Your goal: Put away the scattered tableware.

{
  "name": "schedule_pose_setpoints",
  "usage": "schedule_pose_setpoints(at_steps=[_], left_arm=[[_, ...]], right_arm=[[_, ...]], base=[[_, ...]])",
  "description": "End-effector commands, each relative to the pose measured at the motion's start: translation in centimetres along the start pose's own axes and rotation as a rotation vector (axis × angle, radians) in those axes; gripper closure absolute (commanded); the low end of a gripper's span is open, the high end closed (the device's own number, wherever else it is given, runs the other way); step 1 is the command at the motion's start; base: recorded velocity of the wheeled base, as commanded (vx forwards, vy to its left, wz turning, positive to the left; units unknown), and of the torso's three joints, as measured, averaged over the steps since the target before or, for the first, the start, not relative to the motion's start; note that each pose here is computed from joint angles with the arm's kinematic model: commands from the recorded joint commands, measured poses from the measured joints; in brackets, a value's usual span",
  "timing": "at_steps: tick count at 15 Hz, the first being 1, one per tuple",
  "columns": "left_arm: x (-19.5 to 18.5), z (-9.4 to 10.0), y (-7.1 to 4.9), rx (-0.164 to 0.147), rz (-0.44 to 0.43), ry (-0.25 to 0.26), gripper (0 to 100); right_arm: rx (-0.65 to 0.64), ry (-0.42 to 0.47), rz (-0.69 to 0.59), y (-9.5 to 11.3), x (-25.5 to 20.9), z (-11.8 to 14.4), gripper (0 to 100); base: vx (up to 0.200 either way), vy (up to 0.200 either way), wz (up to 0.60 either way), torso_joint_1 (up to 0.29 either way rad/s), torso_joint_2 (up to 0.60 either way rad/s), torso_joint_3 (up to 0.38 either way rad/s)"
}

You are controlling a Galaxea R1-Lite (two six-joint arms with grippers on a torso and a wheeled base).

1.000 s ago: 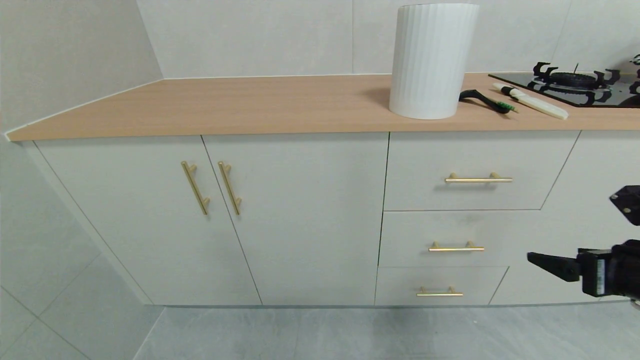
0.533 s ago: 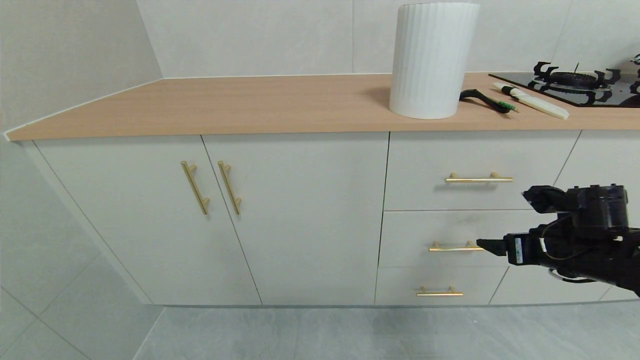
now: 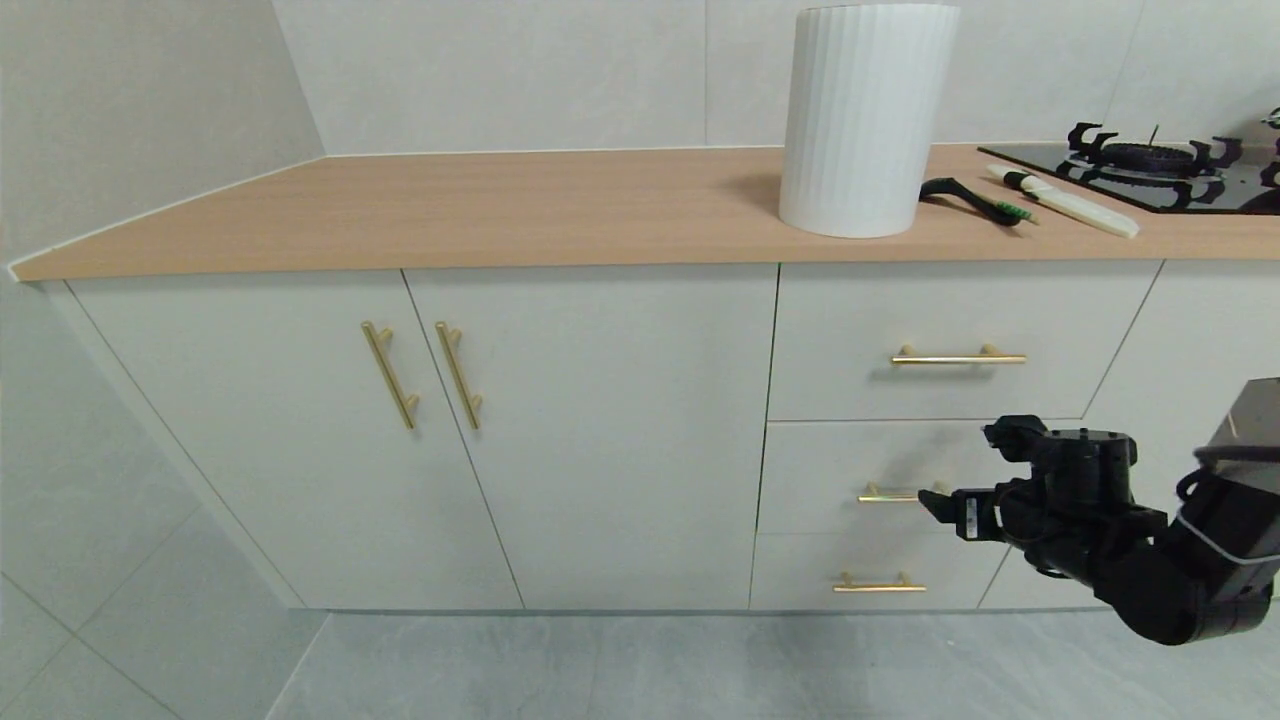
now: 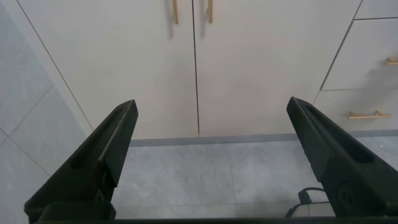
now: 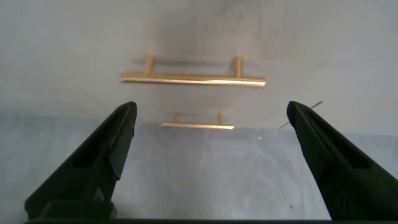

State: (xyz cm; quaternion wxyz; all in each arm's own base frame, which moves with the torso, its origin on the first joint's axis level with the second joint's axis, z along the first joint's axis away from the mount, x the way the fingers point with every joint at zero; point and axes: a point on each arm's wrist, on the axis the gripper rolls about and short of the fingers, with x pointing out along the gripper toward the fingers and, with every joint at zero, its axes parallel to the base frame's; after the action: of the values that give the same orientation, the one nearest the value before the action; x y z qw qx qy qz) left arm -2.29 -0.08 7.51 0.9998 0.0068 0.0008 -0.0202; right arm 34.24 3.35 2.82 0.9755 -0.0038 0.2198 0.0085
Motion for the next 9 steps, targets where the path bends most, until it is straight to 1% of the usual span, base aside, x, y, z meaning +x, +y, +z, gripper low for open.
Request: schedule_pose_setpoints(at_steps=[1, 3, 6, 9], left_arm=[[0.0, 0.0, 0.0, 0.000, -0.001, 0.001, 0], [0.0, 0.0, 0.0, 0.000, 0.001, 0.001, 0], [0.0, 0.0, 0.0, 0.000, -0.001, 0.001, 0], [0.0, 0.0, 0.0, 0.000, -0.001, 0.001, 0]], right_arm=[[0.016, 0.025, -0.052, -0.5, 3.1, -3.0, 0], [0.022, 0.005, -0.060, -0.7, 4.2, -3.2, 0], [0.106, -0.036, -0.068, -1.1, 5.5, -2.7, 0], [0.114, -0.048, -0.070, -1.2, 6.3, -2.7, 0]], base=[[0.000, 0.000, 0.00, 0.000, 0.00, 0.000], [0.000, 0.000, 0.00, 0.000, 0.00, 0.000], [0.000, 0.000, 0.00, 0.000, 0.00, 0.000], [0.000, 0.000, 0.00, 0.000, 0.00, 0.000]])
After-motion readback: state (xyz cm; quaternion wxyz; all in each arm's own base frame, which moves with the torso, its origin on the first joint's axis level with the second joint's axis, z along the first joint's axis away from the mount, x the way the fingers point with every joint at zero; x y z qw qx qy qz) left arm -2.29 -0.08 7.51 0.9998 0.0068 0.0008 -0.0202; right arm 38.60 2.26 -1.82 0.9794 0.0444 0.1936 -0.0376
